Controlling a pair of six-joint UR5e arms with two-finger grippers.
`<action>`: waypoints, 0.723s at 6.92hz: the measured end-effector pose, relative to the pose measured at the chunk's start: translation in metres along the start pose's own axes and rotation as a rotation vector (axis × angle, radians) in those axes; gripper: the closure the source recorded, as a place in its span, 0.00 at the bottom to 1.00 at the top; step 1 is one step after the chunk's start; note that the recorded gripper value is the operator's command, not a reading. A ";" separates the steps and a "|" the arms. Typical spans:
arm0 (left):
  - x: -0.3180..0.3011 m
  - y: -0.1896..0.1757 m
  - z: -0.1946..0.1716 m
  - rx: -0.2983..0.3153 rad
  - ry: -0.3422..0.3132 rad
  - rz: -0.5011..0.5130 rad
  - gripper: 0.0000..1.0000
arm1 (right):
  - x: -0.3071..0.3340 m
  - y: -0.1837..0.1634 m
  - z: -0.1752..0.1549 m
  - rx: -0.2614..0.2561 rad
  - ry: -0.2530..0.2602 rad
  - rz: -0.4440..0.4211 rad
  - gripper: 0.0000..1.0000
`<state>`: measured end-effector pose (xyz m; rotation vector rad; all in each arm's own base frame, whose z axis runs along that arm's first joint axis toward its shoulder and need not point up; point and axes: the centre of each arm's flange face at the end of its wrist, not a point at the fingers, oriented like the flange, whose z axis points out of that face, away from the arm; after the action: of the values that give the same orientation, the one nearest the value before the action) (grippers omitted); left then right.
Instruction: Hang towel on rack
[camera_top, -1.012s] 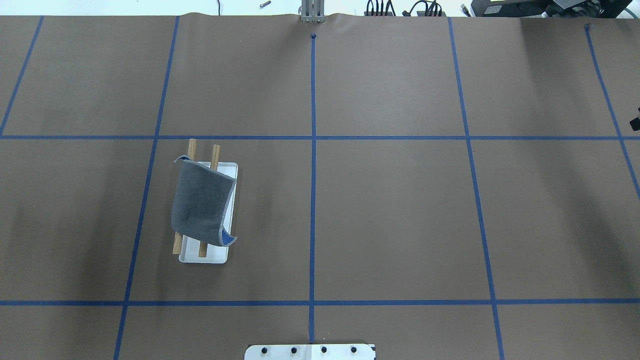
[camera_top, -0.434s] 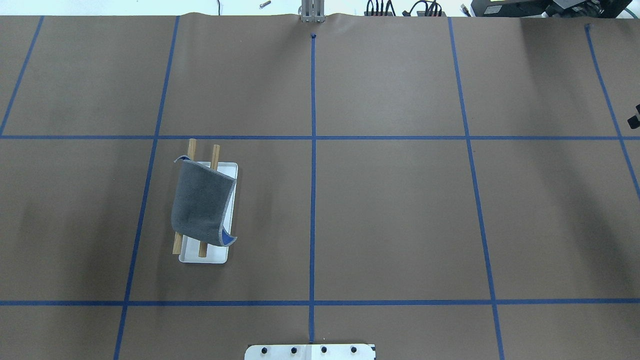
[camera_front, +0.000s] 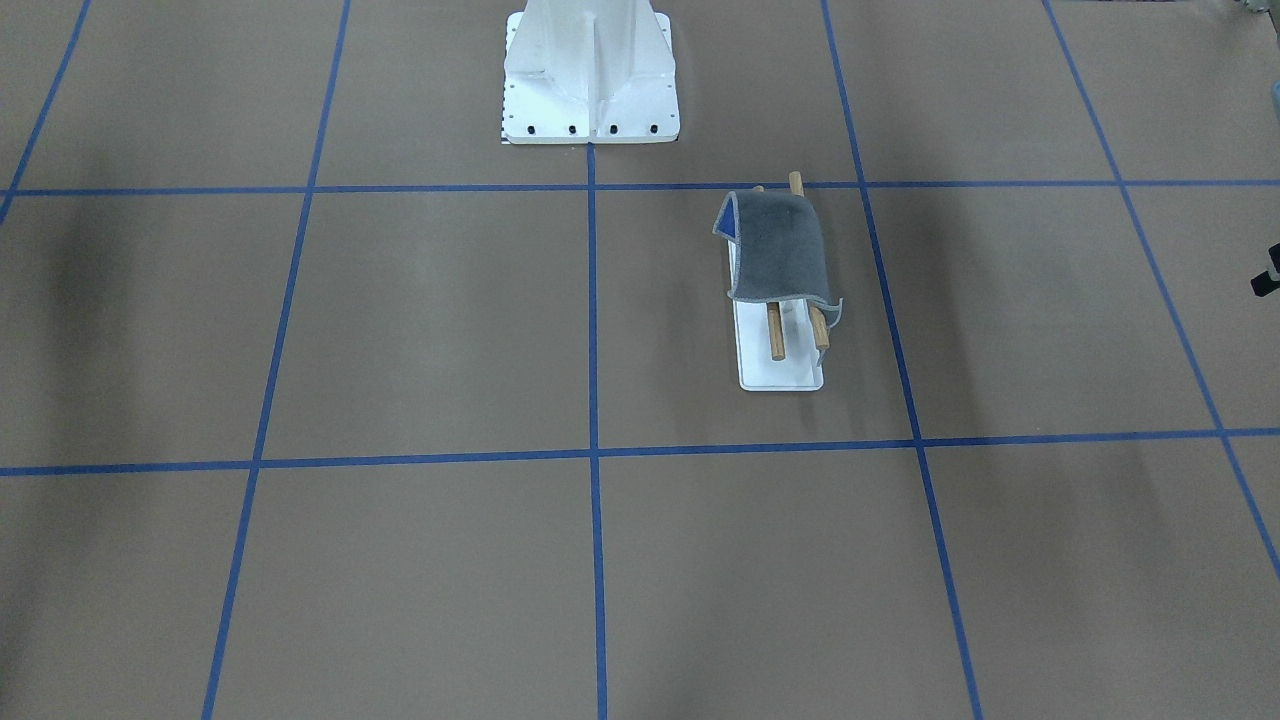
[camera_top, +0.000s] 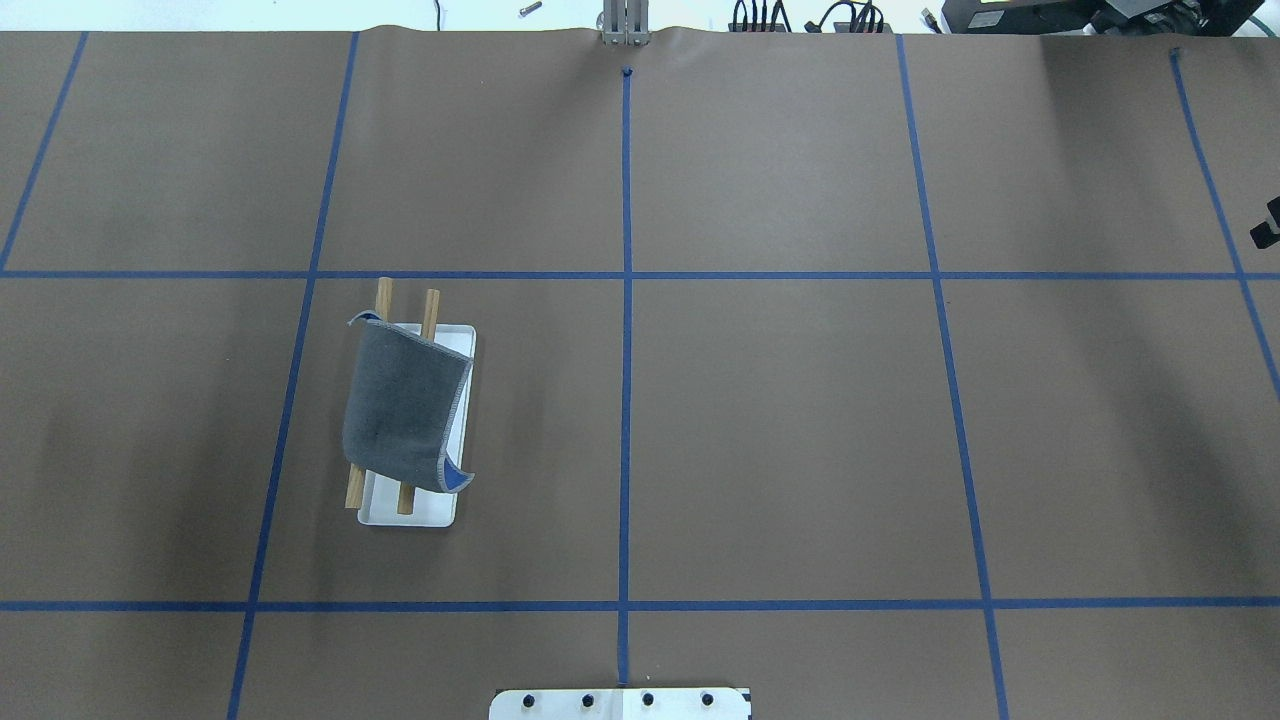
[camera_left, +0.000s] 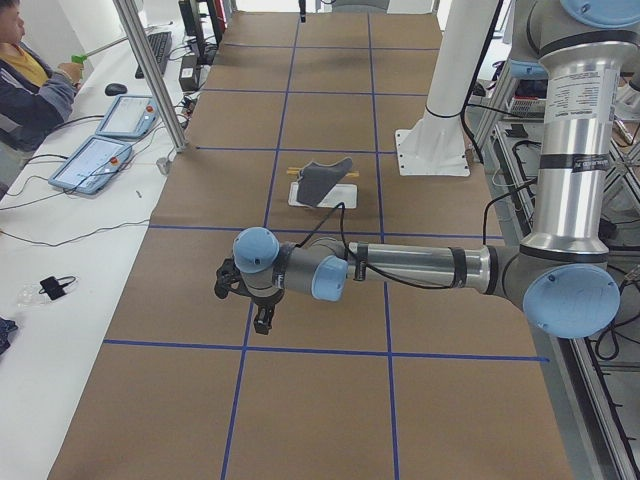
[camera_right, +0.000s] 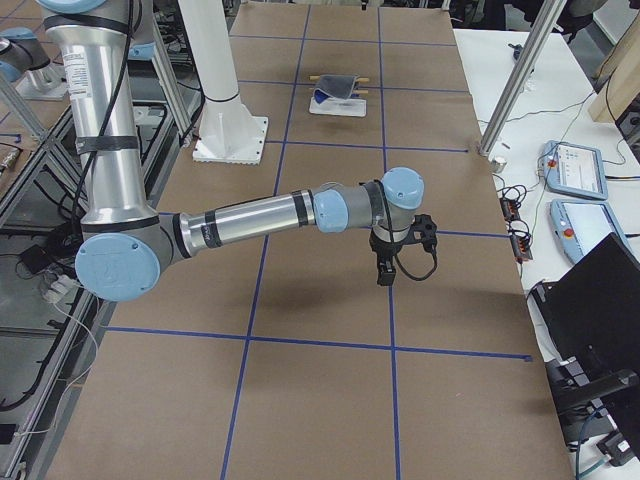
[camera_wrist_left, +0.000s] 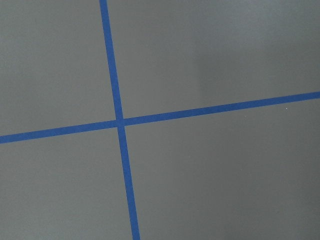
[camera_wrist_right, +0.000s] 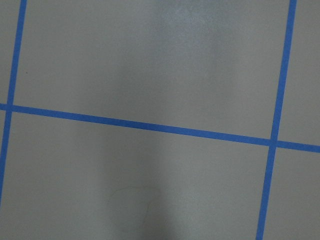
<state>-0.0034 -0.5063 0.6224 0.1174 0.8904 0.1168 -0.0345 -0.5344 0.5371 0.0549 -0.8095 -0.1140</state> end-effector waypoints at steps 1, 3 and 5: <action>0.002 0.001 -0.002 0.003 0.002 0.003 0.02 | -0.001 0.000 -0.001 0.001 0.000 0.000 0.00; 0.003 0.002 -0.005 0.008 -0.001 0.005 0.02 | -0.001 0.001 -0.003 0.006 0.000 -0.002 0.00; 0.005 0.001 -0.008 0.015 0.001 0.008 0.02 | 0.000 0.003 -0.002 0.004 0.000 0.003 0.00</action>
<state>-0.0069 -0.5038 0.6137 0.1345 0.8919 0.1174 -0.0324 -0.5314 0.5358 0.0576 -0.8101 -0.1096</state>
